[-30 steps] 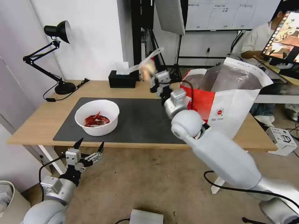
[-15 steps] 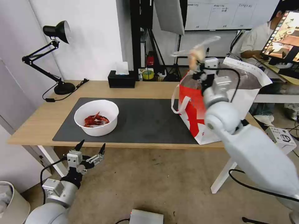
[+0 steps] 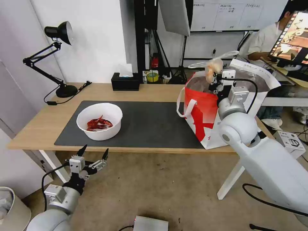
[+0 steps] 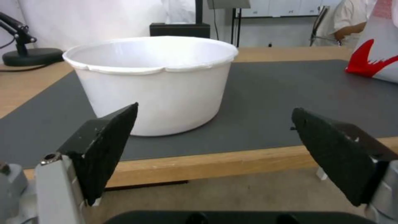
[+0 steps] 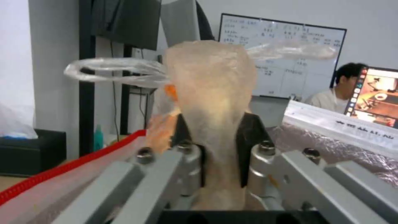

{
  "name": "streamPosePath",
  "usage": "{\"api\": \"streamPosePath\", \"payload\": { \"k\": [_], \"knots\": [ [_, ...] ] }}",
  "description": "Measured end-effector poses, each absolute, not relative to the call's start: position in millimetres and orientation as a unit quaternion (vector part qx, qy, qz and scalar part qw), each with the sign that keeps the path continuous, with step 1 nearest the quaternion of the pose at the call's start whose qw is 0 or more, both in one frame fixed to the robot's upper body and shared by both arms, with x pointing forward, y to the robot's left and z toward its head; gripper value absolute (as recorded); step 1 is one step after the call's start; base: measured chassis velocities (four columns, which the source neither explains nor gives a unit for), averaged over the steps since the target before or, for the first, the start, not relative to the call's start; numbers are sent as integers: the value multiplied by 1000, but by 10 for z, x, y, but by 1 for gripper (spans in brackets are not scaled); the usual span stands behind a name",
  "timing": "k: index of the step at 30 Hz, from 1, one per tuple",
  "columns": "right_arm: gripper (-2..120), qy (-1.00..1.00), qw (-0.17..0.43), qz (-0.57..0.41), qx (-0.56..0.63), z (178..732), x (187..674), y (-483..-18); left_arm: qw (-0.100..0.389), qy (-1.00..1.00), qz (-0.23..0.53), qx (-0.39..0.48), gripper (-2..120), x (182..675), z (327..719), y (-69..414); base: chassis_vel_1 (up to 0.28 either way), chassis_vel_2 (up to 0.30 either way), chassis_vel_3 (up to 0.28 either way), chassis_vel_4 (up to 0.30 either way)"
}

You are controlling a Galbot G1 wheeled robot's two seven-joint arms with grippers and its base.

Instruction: Pick up the trash from the table and place it into the takeout bag.

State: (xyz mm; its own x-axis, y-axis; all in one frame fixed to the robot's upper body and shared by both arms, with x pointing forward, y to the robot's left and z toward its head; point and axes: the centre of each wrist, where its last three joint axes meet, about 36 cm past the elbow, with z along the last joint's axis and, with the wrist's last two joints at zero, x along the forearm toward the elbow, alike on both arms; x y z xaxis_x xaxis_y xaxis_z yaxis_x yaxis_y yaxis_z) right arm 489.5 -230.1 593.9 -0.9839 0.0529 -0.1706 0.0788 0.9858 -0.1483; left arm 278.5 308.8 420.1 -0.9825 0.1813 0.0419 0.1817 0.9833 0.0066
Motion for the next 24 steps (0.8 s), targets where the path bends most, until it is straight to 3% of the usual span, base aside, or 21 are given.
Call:
{"api": "streamPosePath", "payload": {
  "k": [9, 15, 18, 24],
  "knots": [
    [55, 993, 83, -81, 34, 5940, 4875, -2325, 19, -995, -5, -93, 100, 2796, 4206, 3084, 0, 0, 0, 0],
    [72, 993, 82, -81, 29, 5932, 4860, -2318, 18, -995, -6, -93, 100, 2804, 4215, 3090, 0, 0, 0, 0],
    [89, 994, 88, -63, -15, 5961, 4821, -2292, 17, -996, -6, -93, 100, 2806, 4218, 3093, 0, 0, 0, 0],
    [100, 988, 101, -21, -112, 6018, 4745, -2215, 16, -996, -5, -93, 100, 2813, 4228, 3093, 0, 0, 0, 0]
  ]
}}
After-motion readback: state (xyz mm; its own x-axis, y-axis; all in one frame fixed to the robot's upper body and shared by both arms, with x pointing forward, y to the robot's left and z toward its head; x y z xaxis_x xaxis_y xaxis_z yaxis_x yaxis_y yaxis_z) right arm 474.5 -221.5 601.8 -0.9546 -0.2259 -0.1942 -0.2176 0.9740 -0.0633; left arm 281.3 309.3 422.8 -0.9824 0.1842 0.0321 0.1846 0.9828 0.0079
